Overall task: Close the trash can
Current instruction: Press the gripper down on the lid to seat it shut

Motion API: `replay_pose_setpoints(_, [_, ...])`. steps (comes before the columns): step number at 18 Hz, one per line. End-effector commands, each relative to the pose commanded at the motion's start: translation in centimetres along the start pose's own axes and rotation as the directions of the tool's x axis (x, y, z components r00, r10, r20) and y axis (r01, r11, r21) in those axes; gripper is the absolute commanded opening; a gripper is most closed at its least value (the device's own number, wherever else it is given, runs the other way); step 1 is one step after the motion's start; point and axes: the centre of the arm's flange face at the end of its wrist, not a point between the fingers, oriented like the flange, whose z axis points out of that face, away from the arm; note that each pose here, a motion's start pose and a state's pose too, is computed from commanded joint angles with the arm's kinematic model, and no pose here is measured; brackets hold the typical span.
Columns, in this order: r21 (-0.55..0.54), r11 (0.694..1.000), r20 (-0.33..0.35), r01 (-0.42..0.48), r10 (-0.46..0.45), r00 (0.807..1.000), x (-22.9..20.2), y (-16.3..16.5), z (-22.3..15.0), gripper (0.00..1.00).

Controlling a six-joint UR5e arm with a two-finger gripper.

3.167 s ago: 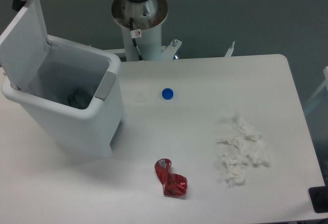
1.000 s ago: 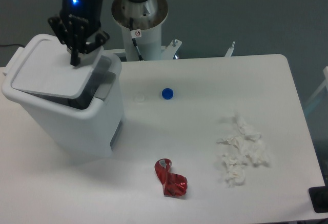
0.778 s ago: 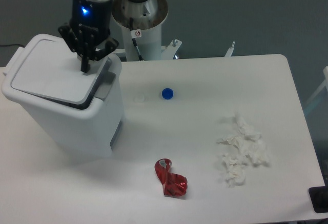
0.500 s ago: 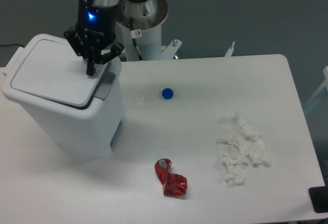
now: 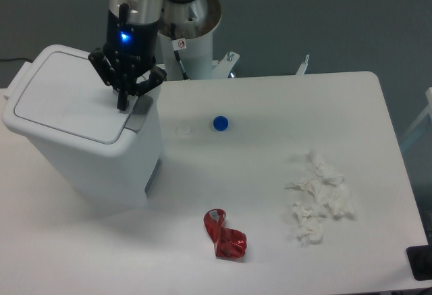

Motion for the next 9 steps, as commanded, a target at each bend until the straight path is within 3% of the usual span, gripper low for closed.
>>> replay_pose_setpoints(9, [-0.001, 1.000, 0.001, -0.003, 0.003, 1.000, -0.08, -0.10, 0.03, 0.00])
